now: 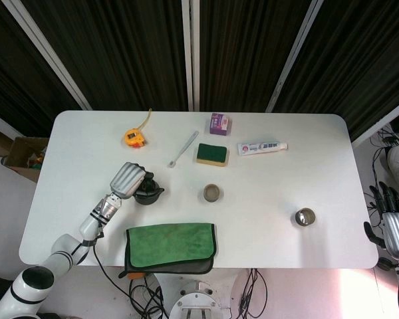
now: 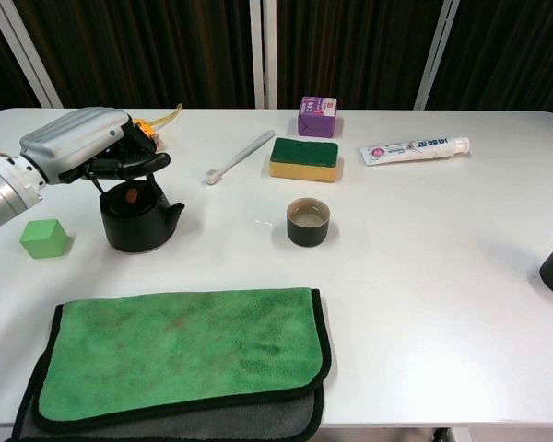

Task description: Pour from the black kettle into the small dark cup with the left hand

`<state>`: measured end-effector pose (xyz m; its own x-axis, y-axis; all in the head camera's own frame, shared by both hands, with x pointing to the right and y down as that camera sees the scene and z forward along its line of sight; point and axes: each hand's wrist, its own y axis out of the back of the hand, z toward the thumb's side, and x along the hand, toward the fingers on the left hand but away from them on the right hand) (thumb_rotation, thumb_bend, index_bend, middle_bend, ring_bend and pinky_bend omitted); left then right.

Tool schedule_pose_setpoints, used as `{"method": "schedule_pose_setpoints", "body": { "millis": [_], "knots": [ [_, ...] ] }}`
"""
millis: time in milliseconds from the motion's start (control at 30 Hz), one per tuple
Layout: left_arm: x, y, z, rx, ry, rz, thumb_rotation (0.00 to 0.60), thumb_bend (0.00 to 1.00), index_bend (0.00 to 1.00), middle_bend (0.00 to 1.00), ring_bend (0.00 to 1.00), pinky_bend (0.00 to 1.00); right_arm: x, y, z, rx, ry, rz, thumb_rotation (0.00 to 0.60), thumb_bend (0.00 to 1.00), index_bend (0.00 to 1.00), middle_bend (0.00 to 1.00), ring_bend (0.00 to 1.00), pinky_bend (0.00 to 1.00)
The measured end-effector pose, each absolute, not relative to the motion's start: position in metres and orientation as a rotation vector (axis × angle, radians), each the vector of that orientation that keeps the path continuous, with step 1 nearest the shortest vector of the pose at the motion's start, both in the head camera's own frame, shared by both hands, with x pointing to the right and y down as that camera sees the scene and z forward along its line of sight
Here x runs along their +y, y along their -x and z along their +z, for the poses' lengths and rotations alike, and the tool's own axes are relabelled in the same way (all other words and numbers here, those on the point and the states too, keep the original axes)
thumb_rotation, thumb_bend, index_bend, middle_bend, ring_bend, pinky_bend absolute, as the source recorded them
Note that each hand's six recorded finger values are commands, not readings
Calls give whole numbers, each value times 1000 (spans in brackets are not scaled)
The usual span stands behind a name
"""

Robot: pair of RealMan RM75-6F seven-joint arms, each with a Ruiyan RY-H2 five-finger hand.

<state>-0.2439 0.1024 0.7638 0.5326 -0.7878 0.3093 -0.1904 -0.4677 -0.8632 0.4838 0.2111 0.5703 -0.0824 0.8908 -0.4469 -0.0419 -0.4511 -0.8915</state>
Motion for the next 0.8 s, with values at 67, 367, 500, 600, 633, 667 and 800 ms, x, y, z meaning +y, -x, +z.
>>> {"method": "schedule_pose_setpoints", "body": {
  "millis": [67, 367, 500, 600, 633, 667, 800],
  "knots": [
    [102, 244, 764, 794, 1952, -923, 44, 166, 700, 794, 667, 699, 211, -484, 570, -961, 1460, 1627, 600, 359, 0, 0, 0, 0],
    [98, 247, 758, 815, 1946, -906, 8, 164, 493, 608, 476, 388, 210, -486, 570, -966, 1458, 1627, 600, 358, 0, 0, 0, 0],
    [92, 252, 748, 827, 1921, -888, 0, 130, 331, 438, 334, 273, 210, -486, 568, -973, 1453, 1623, 600, 358, 0, 0, 0, 0],
    [88, 260, 739, 843, 1901, -886, 0, 89, 141, 163, 85, 170, 209, -486, 567, -977, 1452, 1618, 600, 358, 0, 0, 0, 0],
    [87, 262, 736, 855, 1896, -885, 0, 87, 107, 107, 46, 154, 210, -486, 568, -978, 1453, 1617, 600, 358, 0, 0, 0, 0],
    [86, 265, 732, 868, 1890, -882, 0, 86, 87, 79, 31, 145, 210, -486, 568, -978, 1453, 1617, 600, 358, 0, 0, 0, 0],
    [87, 282, 712, 911, 1849, -896, 0, 87, 53, 44, 13, 140, 212, -487, 570, -976, 1460, 1621, 600, 358, 0, 0, 0, 0]
  ]
}}
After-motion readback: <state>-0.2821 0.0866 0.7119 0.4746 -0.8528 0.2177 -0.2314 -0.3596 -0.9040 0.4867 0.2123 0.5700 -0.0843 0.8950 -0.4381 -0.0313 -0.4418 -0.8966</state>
